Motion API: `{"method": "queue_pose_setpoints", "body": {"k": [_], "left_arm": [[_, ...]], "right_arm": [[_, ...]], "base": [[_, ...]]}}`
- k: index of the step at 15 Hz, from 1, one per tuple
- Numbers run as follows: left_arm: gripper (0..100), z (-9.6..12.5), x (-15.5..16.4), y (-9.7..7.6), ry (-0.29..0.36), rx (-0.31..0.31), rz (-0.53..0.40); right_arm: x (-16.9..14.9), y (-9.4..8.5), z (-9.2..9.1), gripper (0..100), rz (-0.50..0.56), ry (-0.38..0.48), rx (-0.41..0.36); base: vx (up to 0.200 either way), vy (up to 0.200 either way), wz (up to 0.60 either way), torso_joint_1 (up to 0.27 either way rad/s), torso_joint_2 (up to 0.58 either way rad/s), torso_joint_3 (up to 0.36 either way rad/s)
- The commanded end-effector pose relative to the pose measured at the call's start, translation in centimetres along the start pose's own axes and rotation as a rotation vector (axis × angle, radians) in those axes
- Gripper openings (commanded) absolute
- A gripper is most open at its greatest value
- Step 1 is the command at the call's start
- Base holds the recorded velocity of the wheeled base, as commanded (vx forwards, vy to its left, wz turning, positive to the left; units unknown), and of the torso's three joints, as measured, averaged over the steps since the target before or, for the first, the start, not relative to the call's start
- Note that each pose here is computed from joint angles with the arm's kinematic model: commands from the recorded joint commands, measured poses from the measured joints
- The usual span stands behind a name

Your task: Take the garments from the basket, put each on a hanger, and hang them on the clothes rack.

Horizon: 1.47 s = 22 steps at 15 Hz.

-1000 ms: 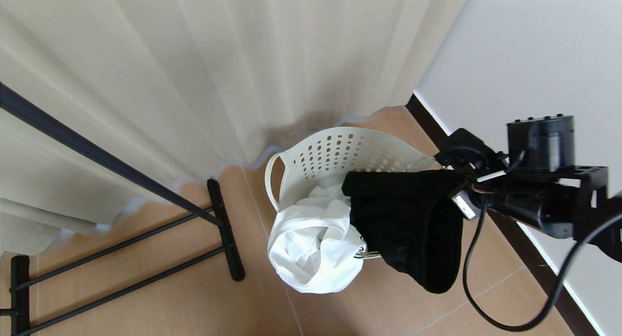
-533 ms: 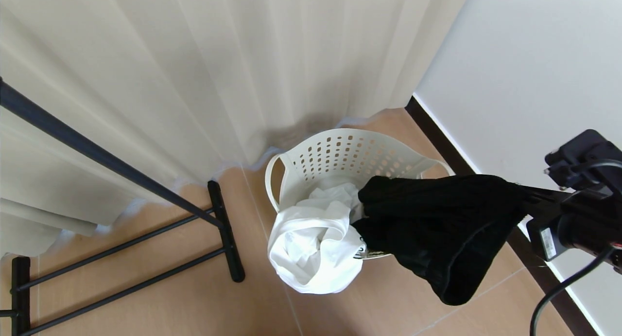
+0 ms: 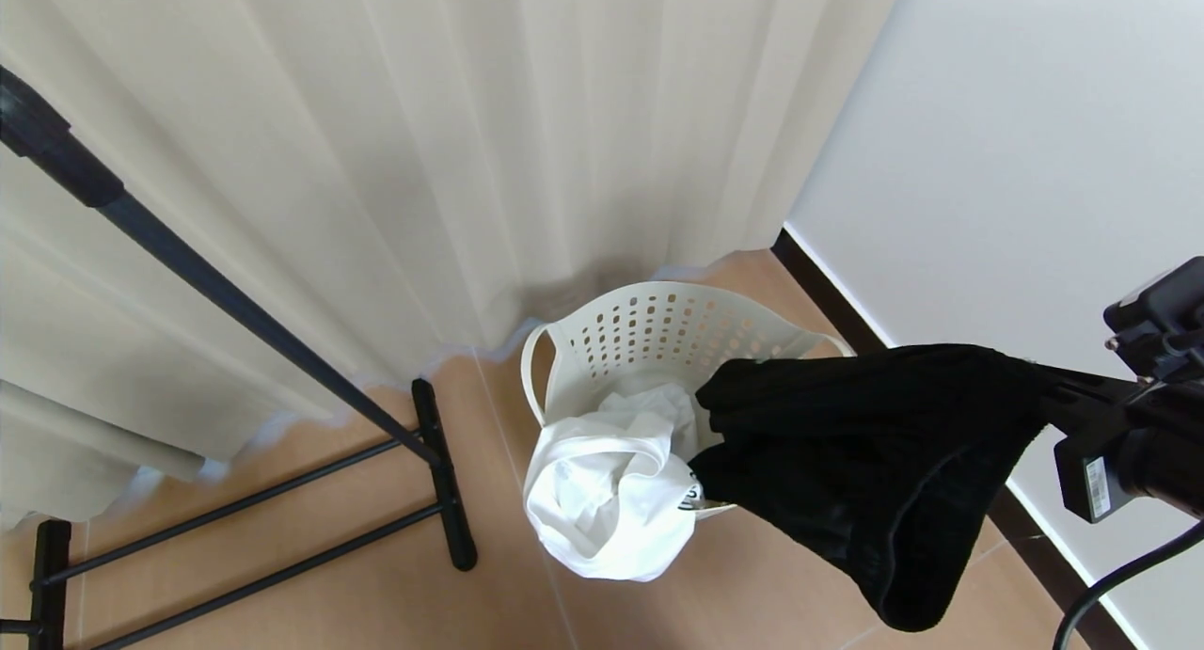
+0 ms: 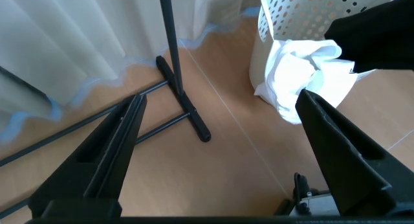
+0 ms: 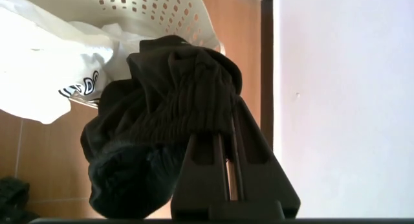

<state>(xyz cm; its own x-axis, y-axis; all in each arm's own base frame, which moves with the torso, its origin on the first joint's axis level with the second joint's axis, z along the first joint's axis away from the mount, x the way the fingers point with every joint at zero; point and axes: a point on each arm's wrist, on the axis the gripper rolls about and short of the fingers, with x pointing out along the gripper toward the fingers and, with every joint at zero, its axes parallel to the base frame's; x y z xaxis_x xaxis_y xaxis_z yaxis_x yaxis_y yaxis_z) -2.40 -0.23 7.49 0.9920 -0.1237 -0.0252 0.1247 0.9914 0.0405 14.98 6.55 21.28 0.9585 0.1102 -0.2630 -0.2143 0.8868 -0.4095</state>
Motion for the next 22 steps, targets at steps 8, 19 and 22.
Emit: {"method": "queue_pose_setpoints", "body": {"k": [8, 19, 22], "left_arm": [[100, 0.00, 0.01, 0.00, 0.001, 0.006, 0.000], [100, -0.01, 0.02, 0.01, -0.001, 0.006, 0.004], [100, -0.01, 0.02, 0.01, -0.001, 0.006, 0.003]], "right_arm": [[-0.02, 0.11, -0.41, 0, 0.003, 0.011, -0.004], [-0.02, 0.19, -0.62, 0, 0.007, 0.023, -0.010], [-0.01, 0.22, -0.71, 0, 0.008, 0.026, -0.011]], "base": [[0.000, 0.000, 0.00, 0.000, 0.00, 0.204], [0.000, 0.000, 0.00, 0.025, -0.18, 0.047], [0.000, 0.000, 0.00, 0.105, -0.46, -0.155]]}}
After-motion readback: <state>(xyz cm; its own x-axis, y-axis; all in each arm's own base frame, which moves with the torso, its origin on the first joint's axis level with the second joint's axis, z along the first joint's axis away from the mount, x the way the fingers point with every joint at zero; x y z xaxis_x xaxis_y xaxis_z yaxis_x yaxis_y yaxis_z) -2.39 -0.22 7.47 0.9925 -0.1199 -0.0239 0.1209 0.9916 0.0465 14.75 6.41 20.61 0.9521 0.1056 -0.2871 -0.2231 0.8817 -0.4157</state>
